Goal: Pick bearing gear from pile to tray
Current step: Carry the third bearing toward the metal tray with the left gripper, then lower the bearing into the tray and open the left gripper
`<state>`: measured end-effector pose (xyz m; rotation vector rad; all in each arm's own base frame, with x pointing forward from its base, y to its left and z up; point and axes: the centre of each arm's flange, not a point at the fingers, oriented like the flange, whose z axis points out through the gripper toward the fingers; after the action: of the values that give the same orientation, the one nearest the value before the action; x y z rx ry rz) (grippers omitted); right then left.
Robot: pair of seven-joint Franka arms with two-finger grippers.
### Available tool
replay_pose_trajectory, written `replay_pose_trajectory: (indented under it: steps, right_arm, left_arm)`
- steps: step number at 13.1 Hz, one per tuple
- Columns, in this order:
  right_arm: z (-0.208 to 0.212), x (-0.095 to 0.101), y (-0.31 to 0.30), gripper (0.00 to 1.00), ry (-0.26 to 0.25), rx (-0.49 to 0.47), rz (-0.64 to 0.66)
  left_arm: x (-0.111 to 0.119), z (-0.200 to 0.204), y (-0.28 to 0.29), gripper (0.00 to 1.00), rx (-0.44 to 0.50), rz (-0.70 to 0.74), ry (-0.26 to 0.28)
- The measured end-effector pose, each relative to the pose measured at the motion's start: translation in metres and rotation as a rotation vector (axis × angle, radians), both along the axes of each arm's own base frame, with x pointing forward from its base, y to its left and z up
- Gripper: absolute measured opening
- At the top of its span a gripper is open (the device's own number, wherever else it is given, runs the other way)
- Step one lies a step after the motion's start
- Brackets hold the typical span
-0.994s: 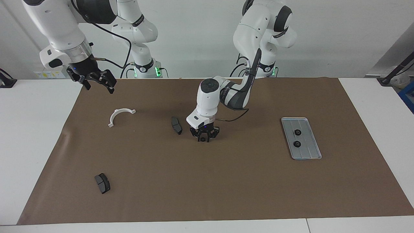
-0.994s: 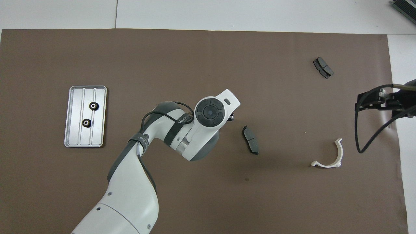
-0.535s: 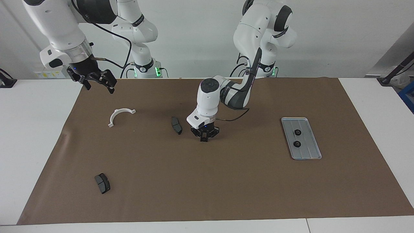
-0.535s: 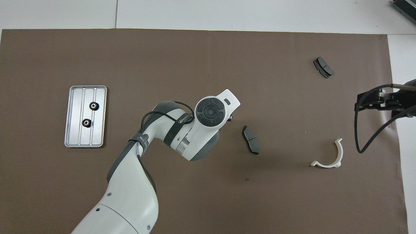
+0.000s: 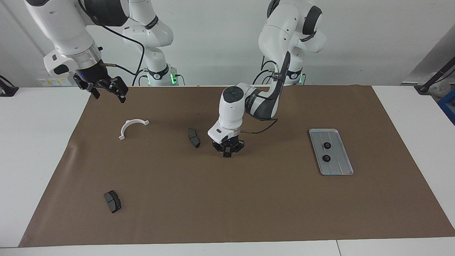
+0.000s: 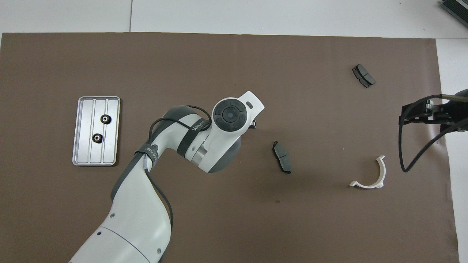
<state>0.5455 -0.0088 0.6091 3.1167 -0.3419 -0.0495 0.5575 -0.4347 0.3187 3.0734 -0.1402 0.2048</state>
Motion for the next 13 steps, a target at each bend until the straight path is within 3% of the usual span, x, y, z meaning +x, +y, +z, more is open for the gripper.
replay_pose_trajectory:
  steps: [3, 6, 9, 13]
  right_arm:
    - [0.0, 0.0, 0.0, 1.0, 0.0, 0.0, 0.0]
    - [0.0, 0.0, 0.0, 1.0, 0.0, 0.0, 0.0]
    - [0.0, 0.0, 0.0, 1.0, 0.0, 0.0, 0.0]
    - [0.0, 0.0, 0.0, 1.0, 0.0, 0.0, 0.0]
  left_arm:
    - [0.044, 0.014, 0.064, 0.24, 0.009, 0.023, -0.015]
    - [0.087, 0.04, 0.174, 0.24, 0.045, -0.055, -0.021]
    - [0.093, 0.05, 0.285, 0.24, 0.09, -0.186, 0.026]
    - [0.088, 0.029, 0.419, 0.24, 0.118, -0.364, 0.081]
